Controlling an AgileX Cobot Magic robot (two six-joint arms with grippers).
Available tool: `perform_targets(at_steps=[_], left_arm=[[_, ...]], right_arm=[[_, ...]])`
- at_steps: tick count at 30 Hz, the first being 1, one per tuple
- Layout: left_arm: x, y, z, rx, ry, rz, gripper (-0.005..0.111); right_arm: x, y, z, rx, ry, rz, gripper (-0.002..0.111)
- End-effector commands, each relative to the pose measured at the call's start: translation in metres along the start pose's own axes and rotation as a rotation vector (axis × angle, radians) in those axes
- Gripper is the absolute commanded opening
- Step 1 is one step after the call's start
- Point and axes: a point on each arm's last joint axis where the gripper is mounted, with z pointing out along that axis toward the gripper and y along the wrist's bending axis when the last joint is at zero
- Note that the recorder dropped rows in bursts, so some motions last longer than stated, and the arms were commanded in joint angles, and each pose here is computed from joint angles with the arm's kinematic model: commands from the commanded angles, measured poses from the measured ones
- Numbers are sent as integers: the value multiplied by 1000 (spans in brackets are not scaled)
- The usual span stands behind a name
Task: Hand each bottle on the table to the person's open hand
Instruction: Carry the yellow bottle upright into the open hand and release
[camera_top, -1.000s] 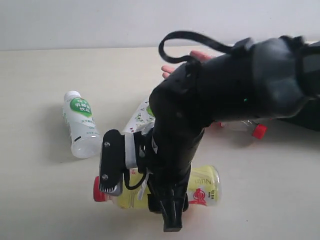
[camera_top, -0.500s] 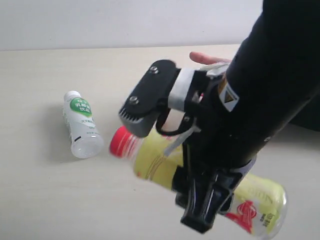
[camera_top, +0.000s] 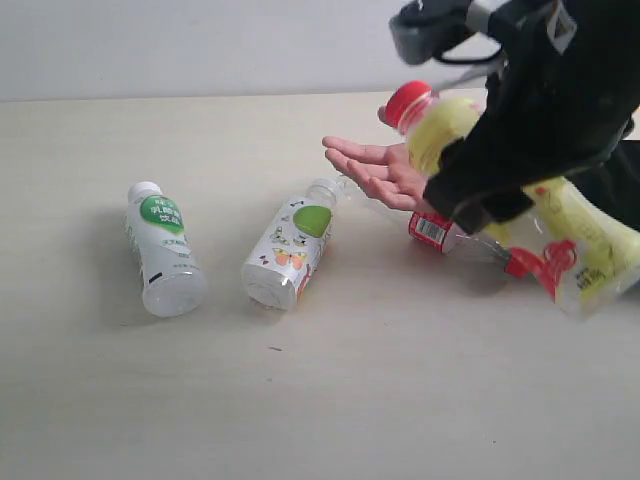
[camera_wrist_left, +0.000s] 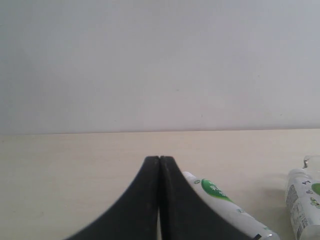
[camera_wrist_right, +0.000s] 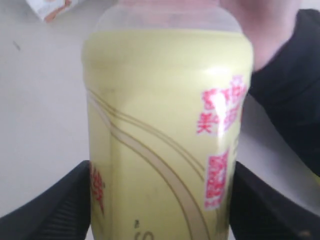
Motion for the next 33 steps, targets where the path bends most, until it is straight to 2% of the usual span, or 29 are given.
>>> perform_targets(at_steps=[1, 7, 17, 24, 33], left_arm=[[0, 0, 0, -1, -12, -6, 0], [0, 0, 0, -1, -12, -6, 0], [0, 0, 0, -1, -12, -6, 0], [0, 0, 0, -1, -12, -6, 0], [0, 0, 0, -1, -12, -6, 0]], right_arm=[[-29, -23, -8, -74, -46, 154, 0], [-67, -29, 11, -218, -29, 270, 0], [-109, -34, 72, -137, 62, 261, 0], [-116, -40, 95, -46, 100, 266, 0], [-117, -38, 121, -42, 159, 261, 0]])
